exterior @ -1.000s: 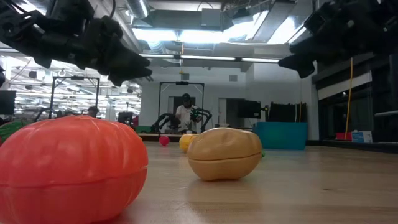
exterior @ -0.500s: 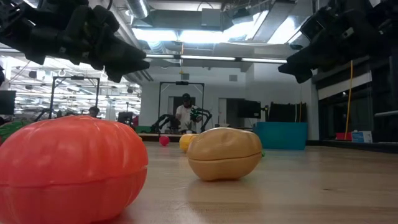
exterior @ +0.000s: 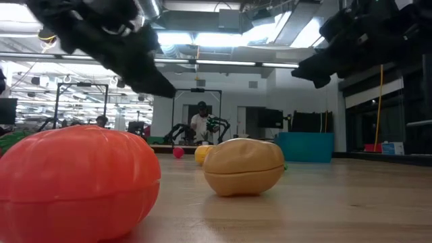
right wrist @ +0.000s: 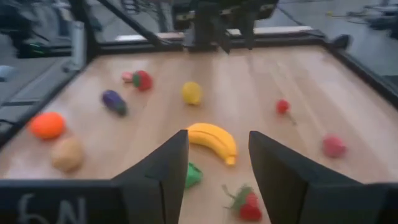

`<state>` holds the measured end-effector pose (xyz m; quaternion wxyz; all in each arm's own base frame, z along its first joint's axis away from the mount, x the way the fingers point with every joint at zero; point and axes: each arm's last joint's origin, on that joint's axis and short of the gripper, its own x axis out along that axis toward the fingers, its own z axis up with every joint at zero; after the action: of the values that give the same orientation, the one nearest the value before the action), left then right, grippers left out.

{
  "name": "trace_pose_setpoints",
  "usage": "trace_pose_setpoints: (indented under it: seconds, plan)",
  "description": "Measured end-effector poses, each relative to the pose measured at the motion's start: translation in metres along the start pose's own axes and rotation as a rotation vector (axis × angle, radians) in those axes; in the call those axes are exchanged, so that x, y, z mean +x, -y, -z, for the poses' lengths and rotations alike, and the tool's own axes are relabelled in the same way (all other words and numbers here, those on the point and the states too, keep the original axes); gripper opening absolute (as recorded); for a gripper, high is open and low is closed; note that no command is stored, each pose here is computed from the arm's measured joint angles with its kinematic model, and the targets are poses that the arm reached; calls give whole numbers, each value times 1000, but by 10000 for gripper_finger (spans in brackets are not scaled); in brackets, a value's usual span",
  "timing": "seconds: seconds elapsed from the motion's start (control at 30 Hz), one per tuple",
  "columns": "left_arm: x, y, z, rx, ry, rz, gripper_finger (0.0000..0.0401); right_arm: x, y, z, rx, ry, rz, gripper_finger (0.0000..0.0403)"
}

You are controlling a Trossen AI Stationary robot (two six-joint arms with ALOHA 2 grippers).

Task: Pick and placing Produce into tupperware
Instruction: Put the red cherry into the blue bin

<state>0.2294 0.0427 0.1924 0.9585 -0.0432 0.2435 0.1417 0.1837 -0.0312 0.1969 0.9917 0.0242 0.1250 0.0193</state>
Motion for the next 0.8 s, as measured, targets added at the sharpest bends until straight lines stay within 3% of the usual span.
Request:
trace_pose_setpoints:
  seconds: [0.27, 0.53, 0.8]
  plan:
    - [34, -19, -10, 77, -264, -77, 159, 4, 3, 5, -15, -37, 71, 171]
    - [60, -34, -17, 134, -374, -102, 152, 6, 4, 7, -12, -51, 69, 171]
    - [73, -45, 0, 170, -478, -124, 157, 6, 4, 7, -15, -51, 68, 171]
